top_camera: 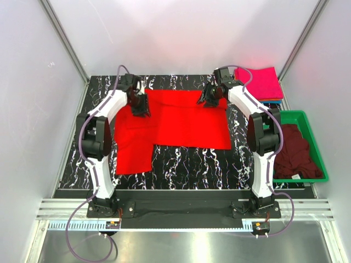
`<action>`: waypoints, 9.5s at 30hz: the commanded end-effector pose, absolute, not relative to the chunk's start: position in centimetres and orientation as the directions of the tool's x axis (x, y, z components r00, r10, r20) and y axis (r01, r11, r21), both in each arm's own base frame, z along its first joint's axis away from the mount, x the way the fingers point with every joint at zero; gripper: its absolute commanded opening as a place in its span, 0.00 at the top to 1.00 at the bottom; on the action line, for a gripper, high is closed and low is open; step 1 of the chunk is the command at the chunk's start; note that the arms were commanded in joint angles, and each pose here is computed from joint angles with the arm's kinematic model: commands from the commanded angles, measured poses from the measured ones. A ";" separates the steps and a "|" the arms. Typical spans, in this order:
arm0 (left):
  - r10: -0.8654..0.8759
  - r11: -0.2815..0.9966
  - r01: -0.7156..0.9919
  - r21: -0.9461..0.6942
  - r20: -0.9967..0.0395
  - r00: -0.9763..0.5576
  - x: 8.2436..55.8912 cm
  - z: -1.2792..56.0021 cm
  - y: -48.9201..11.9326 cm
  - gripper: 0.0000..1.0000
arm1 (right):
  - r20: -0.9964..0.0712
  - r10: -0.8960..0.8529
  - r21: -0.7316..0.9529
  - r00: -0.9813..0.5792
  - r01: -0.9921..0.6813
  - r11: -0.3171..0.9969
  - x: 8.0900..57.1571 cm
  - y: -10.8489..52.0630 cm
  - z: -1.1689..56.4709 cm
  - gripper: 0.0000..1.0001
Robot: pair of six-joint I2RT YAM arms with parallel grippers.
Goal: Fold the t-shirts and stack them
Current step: Fold the tshirt
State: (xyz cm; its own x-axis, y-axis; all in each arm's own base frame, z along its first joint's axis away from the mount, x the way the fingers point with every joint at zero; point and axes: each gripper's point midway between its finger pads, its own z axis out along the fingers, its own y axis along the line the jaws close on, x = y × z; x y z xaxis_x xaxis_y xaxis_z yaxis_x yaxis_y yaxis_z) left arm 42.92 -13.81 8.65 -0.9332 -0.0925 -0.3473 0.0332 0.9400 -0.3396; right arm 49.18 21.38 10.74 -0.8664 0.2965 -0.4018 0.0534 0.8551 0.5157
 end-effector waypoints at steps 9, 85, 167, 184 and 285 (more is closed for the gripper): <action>-0.461 0.881 -0.396 -0.259 -0.286 -0.840 43.6 6.6 -2.4 0.62 | -0.433 0.319 0.539 -0.843 0.042 0.841 49.7 21.4 13.1 0.51; -0.659 0.730 -0.334 -0.596 -0.486 -0.574 65.0 5.3 2.0 0.57 | -0.371 0.537 0.648 -0.757 0.204 0.734 60.6 12.9 5.8 0.59; -0.693 0.690 -0.248 -0.680 -0.523 -0.496 67.8 7.2 2.5 0.65 | -0.363 0.593 0.601 -0.719 0.306 0.739 61.8 10.4 3.7 0.68; -0.726 0.644 -0.284 -0.710 -0.450 -0.520 68.0 4.6 1.6 0.81 | -0.352 0.639 0.674 -0.684 0.288 0.680 63.8 12.0 4.3 0.67; -0.945 0.303 -0.951 -0.066 -0.148 -0.291 16.9 0.5 -1.3 0.48 | -0.147 0.866 0.345 -0.477 0.796 0.497 32.6 6.0 7.2 0.33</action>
State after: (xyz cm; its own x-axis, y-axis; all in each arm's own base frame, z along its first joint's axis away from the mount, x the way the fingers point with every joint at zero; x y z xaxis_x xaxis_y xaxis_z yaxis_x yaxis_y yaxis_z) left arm 15.85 -2.20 1.13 -0.3259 -0.9411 -0.0898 -0.9422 0.3311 -0.0510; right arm 32.78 6.22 6.40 -0.5395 0.8311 -0.1352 0.7686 0.5517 0.3239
